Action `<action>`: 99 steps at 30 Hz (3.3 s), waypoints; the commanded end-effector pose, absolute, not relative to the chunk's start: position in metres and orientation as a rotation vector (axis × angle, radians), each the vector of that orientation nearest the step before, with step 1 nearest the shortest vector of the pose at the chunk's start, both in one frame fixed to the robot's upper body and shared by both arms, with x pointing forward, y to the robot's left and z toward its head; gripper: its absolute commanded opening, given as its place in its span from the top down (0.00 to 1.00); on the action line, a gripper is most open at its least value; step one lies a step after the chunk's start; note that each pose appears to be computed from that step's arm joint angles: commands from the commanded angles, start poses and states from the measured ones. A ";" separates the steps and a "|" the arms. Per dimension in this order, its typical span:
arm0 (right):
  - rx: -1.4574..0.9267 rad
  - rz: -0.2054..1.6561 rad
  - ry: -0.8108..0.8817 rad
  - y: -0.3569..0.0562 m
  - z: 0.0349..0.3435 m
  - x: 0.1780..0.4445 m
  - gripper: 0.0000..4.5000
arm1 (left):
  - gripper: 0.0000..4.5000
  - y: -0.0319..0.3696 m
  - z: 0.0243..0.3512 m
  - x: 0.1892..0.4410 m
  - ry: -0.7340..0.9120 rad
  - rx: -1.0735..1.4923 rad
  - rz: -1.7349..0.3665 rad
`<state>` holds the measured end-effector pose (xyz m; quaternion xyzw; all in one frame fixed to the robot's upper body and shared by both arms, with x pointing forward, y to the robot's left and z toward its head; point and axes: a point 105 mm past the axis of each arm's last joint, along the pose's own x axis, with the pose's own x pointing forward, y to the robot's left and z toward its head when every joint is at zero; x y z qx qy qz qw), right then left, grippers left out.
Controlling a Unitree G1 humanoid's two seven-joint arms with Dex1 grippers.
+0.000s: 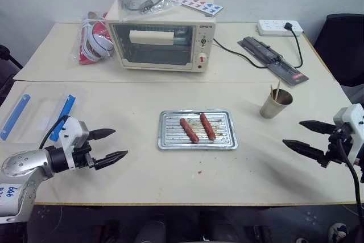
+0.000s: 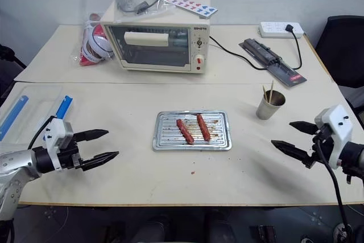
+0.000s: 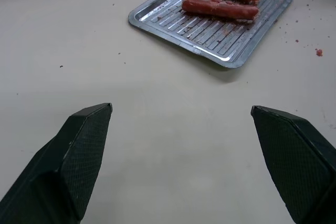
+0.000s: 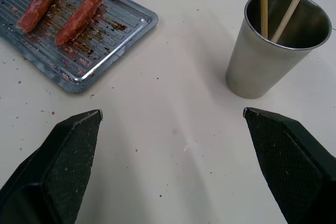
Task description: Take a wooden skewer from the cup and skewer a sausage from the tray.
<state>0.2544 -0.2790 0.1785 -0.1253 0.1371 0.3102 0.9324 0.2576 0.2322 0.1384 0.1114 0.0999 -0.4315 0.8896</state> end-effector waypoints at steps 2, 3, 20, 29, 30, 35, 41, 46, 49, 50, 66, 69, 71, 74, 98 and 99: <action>-0.296 0.618 0.255 -0.279 0.187 0.255 0.00 | 0.00 0.233 0.138 0.257 0.195 0.229 -0.895; -0.299 0.615 0.263 -0.279 0.186 0.255 0.00 | 0.00 0.233 0.137 0.258 0.199 0.216 -0.881; -0.186 0.484 0.083 -0.241 0.208 0.265 0.00 | 0.00 0.183 0.174 0.267 0.059 -0.001 -1.034; -0.205 0.324 0.043 -0.230 0.227 0.300 0.00 | 0.00 0.129 0.233 0.279 -0.079 0.001 -1.238; -0.207 0.312 0.038 -0.230 0.227 0.305 0.00 | 0.00 0.120 0.232 0.280 -0.077 0.018 -1.266; -0.200 0.285 0.011 -0.227 0.229 0.328 0.00 | 0.00 0.093 0.226 0.281 -0.070 0.079 -1.363; -0.197 0.266 -0.006 -0.228 0.227 0.346 0.00 | 0.00 0.079 0.230 0.283 -0.096 0.111 -1.401; -0.172 0.296 -0.026 -0.217 0.226 0.353 0.00 | 0.00 0.075 0.234 0.288 -0.120 0.123 -1.379; -0.163 0.305 -0.032 -0.213 0.225 0.354 0.10 | 0.00 0.075 0.234 0.287 -0.122 0.123 -1.376; -0.162 0.307 -0.034 -0.212 0.225 0.355 0.17 | 0.00 0.075 0.233 0.287 -0.122 0.123 -1.375; -0.135 0.260 0.003 -0.219 0.210 0.375 0.39 | 0.00 0.067 0.237 0.286 -0.139 0.127 -1.383; -0.134 0.248 0.007 -0.221 0.207 0.377 0.39 | 0.00 0.067 0.238 0.286 -0.141 0.128 -1.383; -0.123 0.238 0.004 -0.223 0.206 0.378 0.43 | 0.00 0.067 0.238 0.287 -0.142 0.129 -1.382; -0.113 0.221 -0.005 -0.226 0.207 0.380 0.57 | 0.00 0.067 0.238 0.287 -0.141 0.130 -1.382; -0.119 0.178 -0.087 -0.233 0.240 0.367 1.00 | 0.00 0.064 0.233 0.288 -0.135 0.120 -1.383; -0.124 0.177 -0.096 -0.233 0.245 0.365 1.00 | 0.00 0.064 0.231 0.288 -0.133 0.118 -1.382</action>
